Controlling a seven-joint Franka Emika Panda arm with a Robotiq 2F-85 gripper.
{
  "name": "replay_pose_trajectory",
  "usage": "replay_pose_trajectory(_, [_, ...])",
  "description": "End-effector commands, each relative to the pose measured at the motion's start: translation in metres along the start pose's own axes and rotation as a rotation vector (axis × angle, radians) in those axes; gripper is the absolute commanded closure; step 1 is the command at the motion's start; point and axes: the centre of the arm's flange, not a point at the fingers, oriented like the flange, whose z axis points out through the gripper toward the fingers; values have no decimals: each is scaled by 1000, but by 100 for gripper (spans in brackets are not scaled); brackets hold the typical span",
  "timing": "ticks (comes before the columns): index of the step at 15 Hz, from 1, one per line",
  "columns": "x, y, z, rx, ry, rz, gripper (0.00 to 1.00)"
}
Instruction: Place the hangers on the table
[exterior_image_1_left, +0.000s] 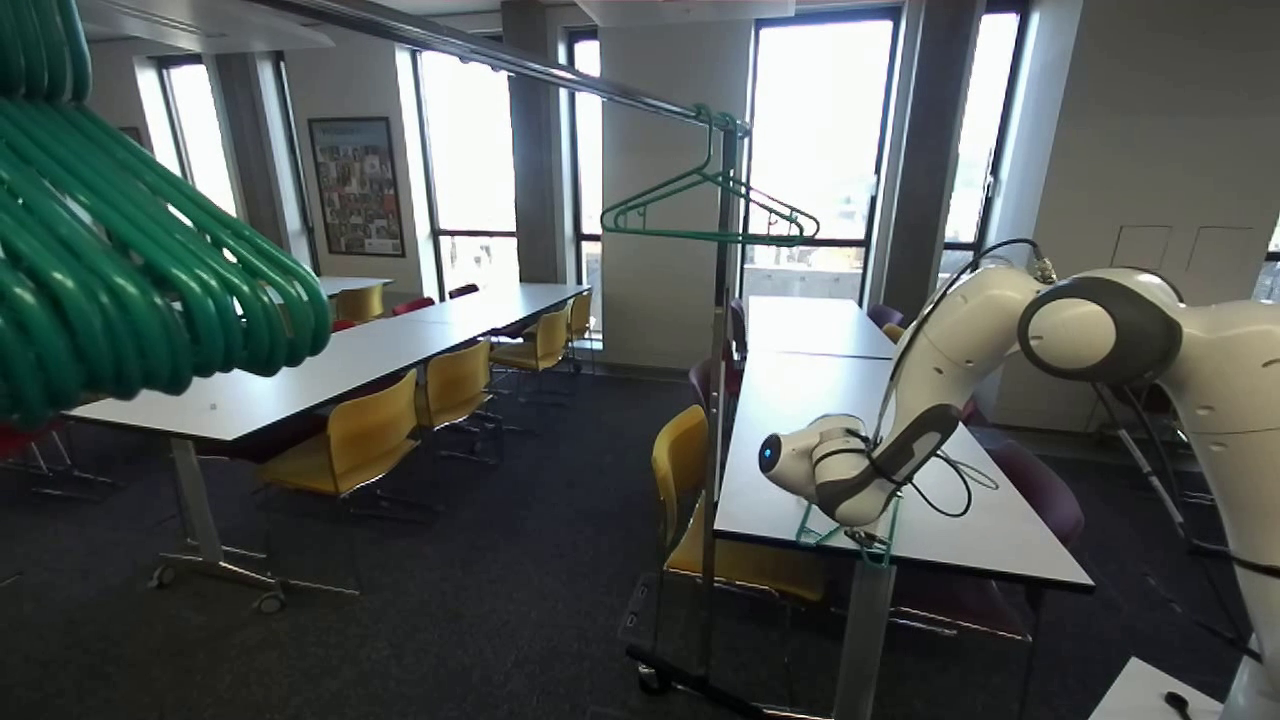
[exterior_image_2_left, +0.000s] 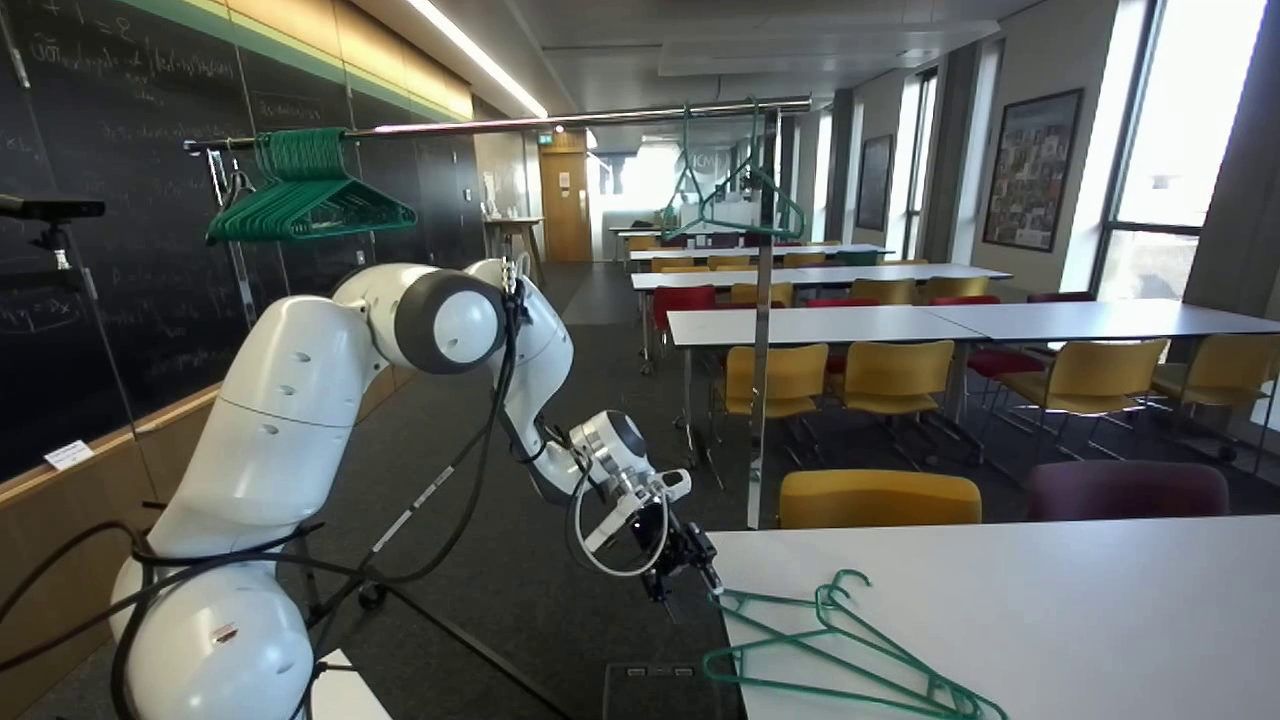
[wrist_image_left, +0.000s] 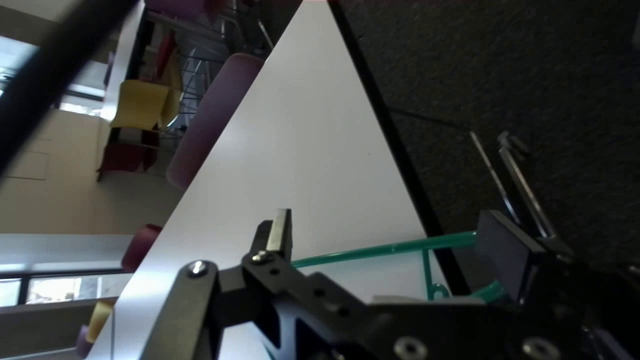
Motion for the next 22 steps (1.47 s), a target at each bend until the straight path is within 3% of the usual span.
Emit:
replay_pose_trajectory(1, [-11, 23, 1, 182, -47, -77, 0])
replay_pose_trajectory(3, [-22, 26, -11, 285, -62, -118, 0])
replay_pose_trajectory(7, [-68, 39, -75, 508, -42, -187, 0])
replay_pose_trajectory(11, [-116, 58, -136, 724, 82, -200, 0])
replay_pose_trajectory(14, [-154, 81, -182, 761, 237, -163, 0])
replay_pose_trajectory(19, [-224, 133, -254, 731, 479, -110, 0])
replay_pose_trajectory(20, [-178, 113, -241, 722, 375, -114, 0])
replay_pose_trajectory(22, [-205, 129, -259, 713, 443, -94, 0])
